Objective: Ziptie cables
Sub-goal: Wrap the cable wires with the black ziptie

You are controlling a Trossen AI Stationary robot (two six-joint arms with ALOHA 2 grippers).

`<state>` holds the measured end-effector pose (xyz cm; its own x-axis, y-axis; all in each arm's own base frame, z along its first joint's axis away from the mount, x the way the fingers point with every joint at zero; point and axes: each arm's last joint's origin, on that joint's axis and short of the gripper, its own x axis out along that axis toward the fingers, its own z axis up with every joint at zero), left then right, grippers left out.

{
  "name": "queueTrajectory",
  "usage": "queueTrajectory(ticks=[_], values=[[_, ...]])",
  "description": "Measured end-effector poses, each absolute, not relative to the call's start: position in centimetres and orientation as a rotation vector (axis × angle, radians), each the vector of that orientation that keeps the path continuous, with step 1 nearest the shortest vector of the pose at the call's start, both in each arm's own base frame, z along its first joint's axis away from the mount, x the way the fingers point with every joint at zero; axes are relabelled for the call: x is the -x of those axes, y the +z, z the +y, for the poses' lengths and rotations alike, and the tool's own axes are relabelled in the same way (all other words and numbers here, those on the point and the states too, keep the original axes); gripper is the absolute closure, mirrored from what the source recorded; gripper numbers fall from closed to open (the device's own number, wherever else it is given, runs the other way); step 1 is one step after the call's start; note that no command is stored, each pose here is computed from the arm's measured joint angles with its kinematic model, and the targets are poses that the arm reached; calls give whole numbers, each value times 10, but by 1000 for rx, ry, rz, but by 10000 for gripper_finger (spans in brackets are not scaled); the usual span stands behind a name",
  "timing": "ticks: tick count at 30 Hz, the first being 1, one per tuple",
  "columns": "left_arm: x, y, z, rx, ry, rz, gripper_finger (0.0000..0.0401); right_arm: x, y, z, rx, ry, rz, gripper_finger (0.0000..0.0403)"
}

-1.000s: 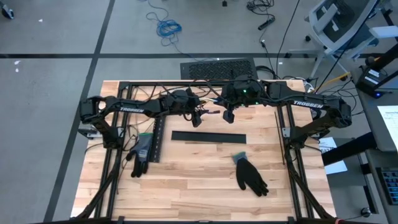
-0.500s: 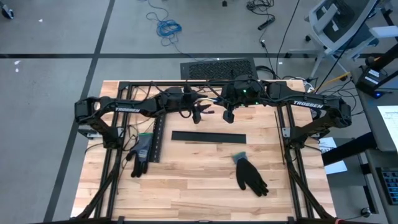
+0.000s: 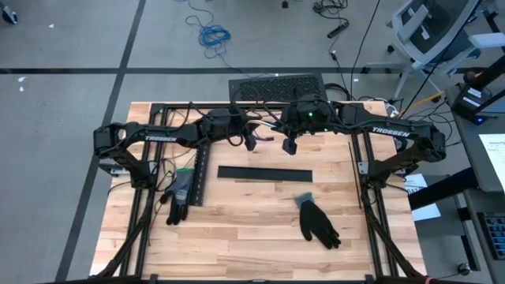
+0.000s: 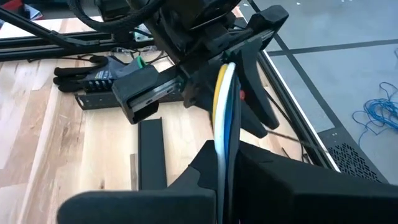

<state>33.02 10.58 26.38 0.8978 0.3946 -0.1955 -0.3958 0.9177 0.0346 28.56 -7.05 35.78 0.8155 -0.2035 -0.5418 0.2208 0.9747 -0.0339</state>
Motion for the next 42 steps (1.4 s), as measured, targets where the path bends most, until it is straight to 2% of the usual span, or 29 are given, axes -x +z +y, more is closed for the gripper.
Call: queueTrajectory(ticks=[2, 4, 42], values=[[-330, 263, 106, 10, 404, 212, 381, -286, 358, -71, -29, -230, 575, 403], [-330, 262, 105, 12, 401, 217, 395, -286, 358, -71, -28, -229, 575, 403], [-337, 227, 98, 20, 381, 366, 390, -285, 358, -75, 40, -213, 578, 403]])
